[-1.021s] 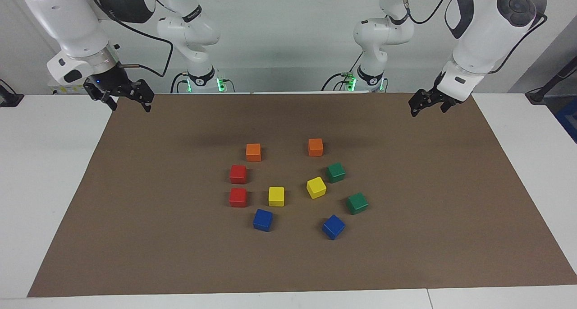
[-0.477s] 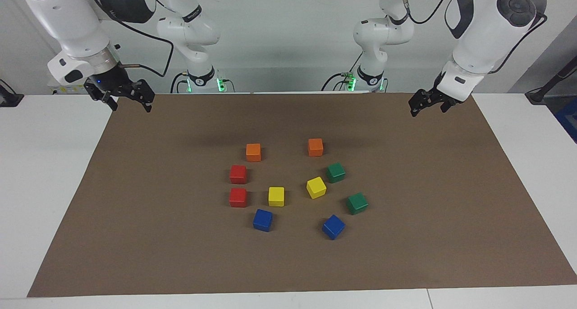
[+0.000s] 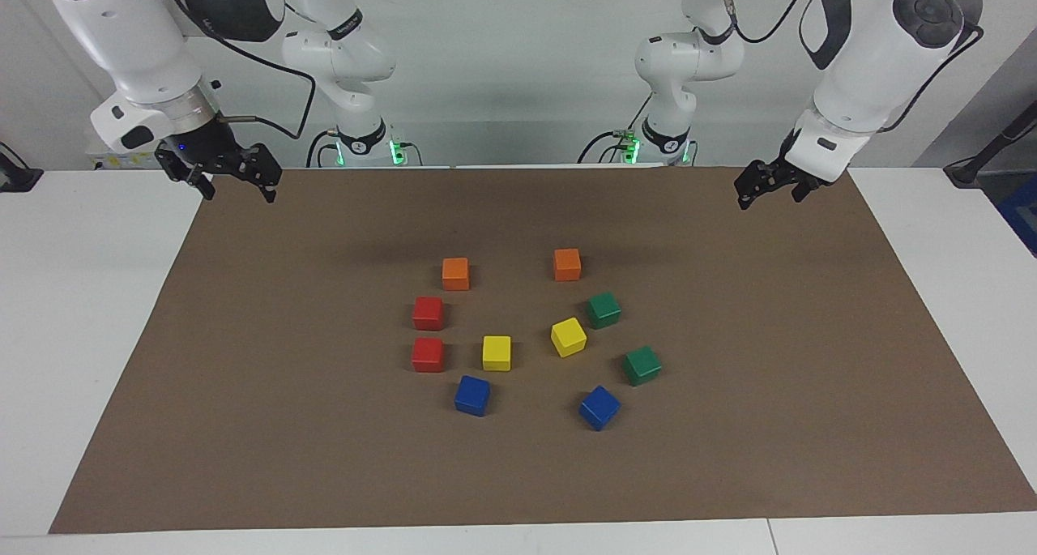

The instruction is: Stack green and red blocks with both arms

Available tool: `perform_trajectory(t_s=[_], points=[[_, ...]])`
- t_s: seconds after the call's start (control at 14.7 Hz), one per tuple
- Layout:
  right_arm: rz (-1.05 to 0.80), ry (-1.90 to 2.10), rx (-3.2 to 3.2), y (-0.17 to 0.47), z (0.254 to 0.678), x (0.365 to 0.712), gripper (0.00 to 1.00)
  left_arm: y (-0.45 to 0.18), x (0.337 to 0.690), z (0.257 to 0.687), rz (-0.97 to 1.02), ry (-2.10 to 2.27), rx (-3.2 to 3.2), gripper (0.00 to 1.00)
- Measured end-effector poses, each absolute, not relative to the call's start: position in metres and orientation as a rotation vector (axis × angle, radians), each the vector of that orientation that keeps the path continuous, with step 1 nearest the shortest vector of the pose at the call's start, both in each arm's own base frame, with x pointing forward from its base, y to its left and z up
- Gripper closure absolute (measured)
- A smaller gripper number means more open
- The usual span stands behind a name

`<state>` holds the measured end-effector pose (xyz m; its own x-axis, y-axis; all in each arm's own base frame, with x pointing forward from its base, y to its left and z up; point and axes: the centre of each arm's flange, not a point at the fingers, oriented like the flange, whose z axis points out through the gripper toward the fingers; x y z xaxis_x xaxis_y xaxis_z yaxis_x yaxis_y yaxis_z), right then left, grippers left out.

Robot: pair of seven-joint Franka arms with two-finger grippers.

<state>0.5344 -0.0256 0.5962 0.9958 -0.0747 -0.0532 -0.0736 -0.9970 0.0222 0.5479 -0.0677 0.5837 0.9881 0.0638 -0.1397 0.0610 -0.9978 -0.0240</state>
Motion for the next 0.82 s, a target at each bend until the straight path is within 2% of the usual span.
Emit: perform_trajectory(t_s=[0.82], points=[[-0.040,-0.141,3.115,0.044,0.579,0.544,0.00,-0.068,0.548,0.584,0.220,-0.098,-3.113,0.00]])
